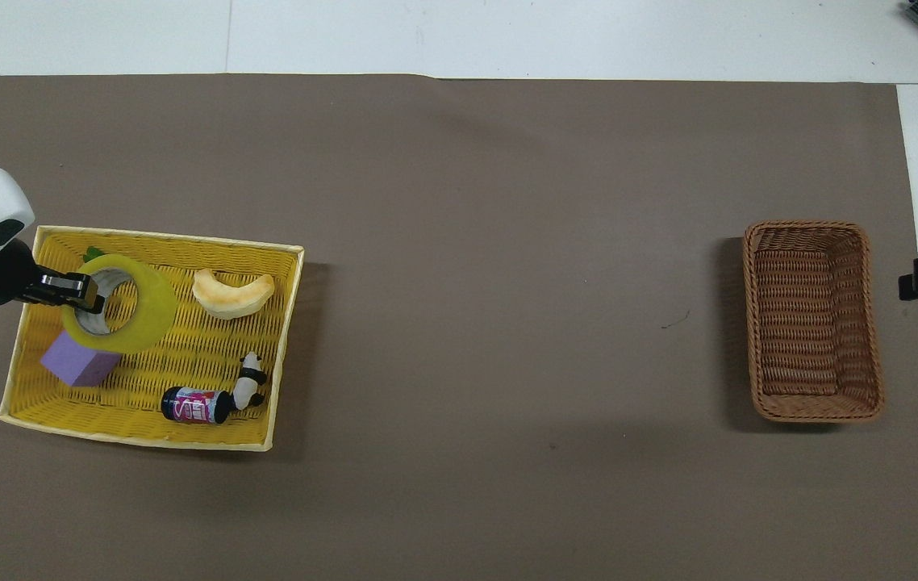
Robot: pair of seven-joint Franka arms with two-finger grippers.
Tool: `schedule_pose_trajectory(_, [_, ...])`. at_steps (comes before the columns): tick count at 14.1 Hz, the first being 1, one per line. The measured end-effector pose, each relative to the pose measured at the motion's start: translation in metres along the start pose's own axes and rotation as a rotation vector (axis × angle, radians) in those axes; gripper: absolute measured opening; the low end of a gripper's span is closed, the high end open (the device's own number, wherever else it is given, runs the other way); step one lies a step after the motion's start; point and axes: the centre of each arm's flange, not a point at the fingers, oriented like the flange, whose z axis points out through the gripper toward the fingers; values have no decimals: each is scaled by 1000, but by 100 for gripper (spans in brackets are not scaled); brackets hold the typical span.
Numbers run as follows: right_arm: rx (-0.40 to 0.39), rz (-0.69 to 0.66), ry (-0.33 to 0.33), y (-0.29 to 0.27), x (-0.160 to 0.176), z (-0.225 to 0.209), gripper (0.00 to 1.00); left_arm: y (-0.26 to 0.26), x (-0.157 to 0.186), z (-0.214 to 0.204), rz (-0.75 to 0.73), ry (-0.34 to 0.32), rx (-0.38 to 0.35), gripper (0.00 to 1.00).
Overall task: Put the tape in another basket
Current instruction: 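Grasp the tape roll with the left gripper and lift it, then carry the tape toward the middle while the right gripper reaches it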
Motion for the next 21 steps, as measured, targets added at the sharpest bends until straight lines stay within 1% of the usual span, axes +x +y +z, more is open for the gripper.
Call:
schedule_pose_trajectory(1, [29,-9,6,-16,2,9,100,24,0,4,6,-6,-21,22])
schedule_pose_trajectory(3, [85,9,0,-45,5,22,100,63,-1,11,26,-16,-89,22])
schedule_pose_trajectory(5, [130,26,-30,-72,6,37,100,97,-3,17,58,-17,-149,22])
schedule_pose_trajectory(7, [188,71,-62,-103,9,54,100,129,-8,22,73,3,-226,22])
schedule_pose_trajectory(8, [231,109,-73,-116,11,60,100,143,-11,26,76,7,-264,22])
schedule_pose_trajectory(9, [291,153,-87,-127,14,66,100,155,-13,30,73,5,-307,22])
schedule_pose_trajectory(10, [349,187,-101,-134,16,71,100,164,-15,35,69,4,-344,22])
schedule_pose_trajectory(12, [458,243,-127,-141,20,85,100,188,-18,49,58,23,-414,22])
schedule_pose_trajectory(14, [531,276,-149,-150,20,100,100,219,-25,66,53,42,-473,22])
schedule_pose_trajectory(16, [578,288,-156,-170,15,116,100,247,-31,78,30,57,-514,22])
schedule_pose_trajectory(18, [585,286,-157,-190,7,130,100,272,-35,82,-11,89,-541,22])
schedule_pose_trajectory(21, [587,275,-168,-191,-2,136,100,291,-39,81,-58,125,-574,22])
